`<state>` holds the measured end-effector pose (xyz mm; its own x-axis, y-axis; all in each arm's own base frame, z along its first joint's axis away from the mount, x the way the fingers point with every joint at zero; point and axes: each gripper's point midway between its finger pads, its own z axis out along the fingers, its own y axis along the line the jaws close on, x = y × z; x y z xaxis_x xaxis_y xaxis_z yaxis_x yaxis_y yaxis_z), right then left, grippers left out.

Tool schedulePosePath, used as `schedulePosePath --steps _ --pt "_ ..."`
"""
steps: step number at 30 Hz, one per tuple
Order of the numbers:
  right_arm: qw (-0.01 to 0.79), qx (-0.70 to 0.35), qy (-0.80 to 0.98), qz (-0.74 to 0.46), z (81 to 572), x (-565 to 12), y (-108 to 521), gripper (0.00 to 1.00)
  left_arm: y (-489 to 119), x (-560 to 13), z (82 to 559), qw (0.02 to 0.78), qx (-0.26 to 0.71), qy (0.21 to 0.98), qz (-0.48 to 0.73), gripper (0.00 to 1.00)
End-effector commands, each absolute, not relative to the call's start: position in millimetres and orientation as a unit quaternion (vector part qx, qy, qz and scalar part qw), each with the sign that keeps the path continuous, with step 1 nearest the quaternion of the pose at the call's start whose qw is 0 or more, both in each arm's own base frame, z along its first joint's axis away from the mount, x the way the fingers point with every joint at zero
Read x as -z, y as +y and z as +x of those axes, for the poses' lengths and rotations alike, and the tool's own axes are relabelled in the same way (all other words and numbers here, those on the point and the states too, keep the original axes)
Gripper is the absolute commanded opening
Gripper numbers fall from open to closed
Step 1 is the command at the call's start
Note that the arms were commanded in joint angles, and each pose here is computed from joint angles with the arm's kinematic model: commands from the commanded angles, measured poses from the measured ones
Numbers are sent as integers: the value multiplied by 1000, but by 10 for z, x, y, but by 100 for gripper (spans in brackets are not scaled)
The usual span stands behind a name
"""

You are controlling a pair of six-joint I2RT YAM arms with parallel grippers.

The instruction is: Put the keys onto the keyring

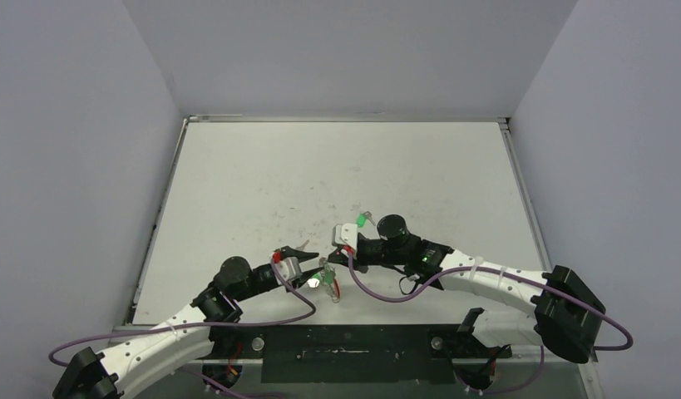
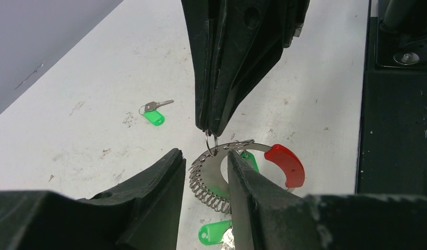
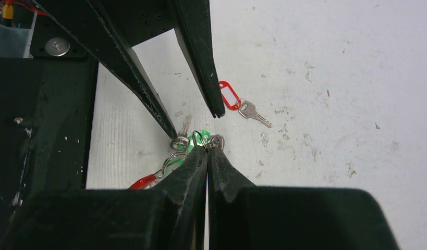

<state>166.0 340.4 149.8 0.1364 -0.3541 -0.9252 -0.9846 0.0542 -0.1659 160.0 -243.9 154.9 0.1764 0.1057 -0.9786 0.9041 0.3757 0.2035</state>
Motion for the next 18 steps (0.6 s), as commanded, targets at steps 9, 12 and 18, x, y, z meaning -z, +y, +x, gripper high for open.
schedulePosePath --steps 9,12,18 --pt "519 -362 536 -559 1726 -1870 3465 0 -2482 -1768 1633 651 338 528 429 30" --pt "520 -364 536 -557 1727 -1877 3472 0 -2522 -1751 1636 643 342 529 435 25" --pt "520 -366 535 -556 1723 -1883 3478 0 -2577 -1745 1657 638 346 529 440 13"
